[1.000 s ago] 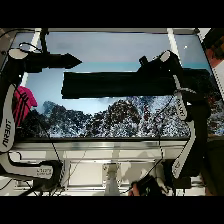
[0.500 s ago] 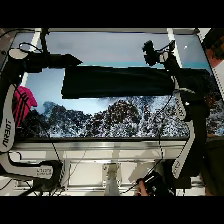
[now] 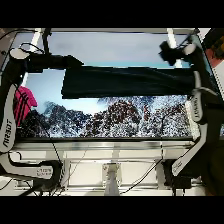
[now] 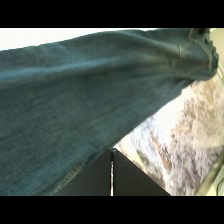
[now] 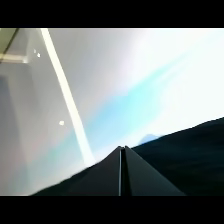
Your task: Fold the clothes and pants, and hang the long-sleeved shirts on hangers.
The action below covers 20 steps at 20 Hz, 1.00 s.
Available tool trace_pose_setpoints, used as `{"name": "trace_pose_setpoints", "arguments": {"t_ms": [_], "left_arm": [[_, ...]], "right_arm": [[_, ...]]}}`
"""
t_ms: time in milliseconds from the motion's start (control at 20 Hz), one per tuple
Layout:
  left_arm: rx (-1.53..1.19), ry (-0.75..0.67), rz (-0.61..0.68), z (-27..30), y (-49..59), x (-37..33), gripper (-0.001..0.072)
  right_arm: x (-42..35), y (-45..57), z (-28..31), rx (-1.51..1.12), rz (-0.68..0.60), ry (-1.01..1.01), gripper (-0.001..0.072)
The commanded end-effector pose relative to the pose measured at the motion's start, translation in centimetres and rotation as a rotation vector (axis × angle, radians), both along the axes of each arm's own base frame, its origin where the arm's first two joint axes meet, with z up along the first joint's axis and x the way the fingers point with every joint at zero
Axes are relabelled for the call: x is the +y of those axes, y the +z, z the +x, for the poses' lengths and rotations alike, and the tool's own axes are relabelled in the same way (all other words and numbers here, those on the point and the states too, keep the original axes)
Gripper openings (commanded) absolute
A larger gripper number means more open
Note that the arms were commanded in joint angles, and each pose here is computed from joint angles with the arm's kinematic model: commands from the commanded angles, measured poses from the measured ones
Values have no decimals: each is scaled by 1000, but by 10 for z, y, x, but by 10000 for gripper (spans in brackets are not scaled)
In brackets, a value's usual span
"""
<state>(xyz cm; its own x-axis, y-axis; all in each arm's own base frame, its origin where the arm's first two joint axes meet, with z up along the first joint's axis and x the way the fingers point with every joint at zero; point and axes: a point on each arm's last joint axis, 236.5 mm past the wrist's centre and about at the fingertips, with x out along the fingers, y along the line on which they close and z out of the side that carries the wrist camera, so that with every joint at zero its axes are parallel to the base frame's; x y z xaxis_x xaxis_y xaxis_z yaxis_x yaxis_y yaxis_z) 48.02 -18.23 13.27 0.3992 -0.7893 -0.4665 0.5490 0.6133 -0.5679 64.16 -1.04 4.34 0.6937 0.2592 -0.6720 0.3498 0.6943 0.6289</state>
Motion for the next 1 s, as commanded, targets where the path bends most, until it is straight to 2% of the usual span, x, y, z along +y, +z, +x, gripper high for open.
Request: {"name": "trace_pose_setpoints", "arguments": {"t_ms": [0,150,400,450,500,550,700,750,850,950], "left_arm": [[40,-50,92,-15,-20,-20,11],[61,-73,155,-27,-33,-58,11],[10,-56,88,-38,-17,-140,14],[-15,-61,80,-41,-14,-154,14],[-34,-63,73,-43,-13,-167,14],[-48,-65,68,-45,-13,-177,20],[-62,-77,63,-51,-19,-200,53],[-54,-71,58,-52,-22,-205,146],[-19,-44,40,-51,-27,-209,176],[-5,-37,37,-50,-29,-210,239]], "right_arm": [[-67,40,-48,-1,-93,130,45],[-125,39,-98,52,6,173,45],[-247,4,-161,129,85,-49,50],[-274,-4,-177,154,95,-117,84],[-296,-15,-192,187,113,-185,272],[-317,-27,-208,219,111,-235,497],[-355,-61,-243,300,113,-325,519],[-359,-70,-245,302,133,-337,518],[-360,-83,-232,252,217,-357,519],[-366,-95,-215,188,309,-413,520]]}}
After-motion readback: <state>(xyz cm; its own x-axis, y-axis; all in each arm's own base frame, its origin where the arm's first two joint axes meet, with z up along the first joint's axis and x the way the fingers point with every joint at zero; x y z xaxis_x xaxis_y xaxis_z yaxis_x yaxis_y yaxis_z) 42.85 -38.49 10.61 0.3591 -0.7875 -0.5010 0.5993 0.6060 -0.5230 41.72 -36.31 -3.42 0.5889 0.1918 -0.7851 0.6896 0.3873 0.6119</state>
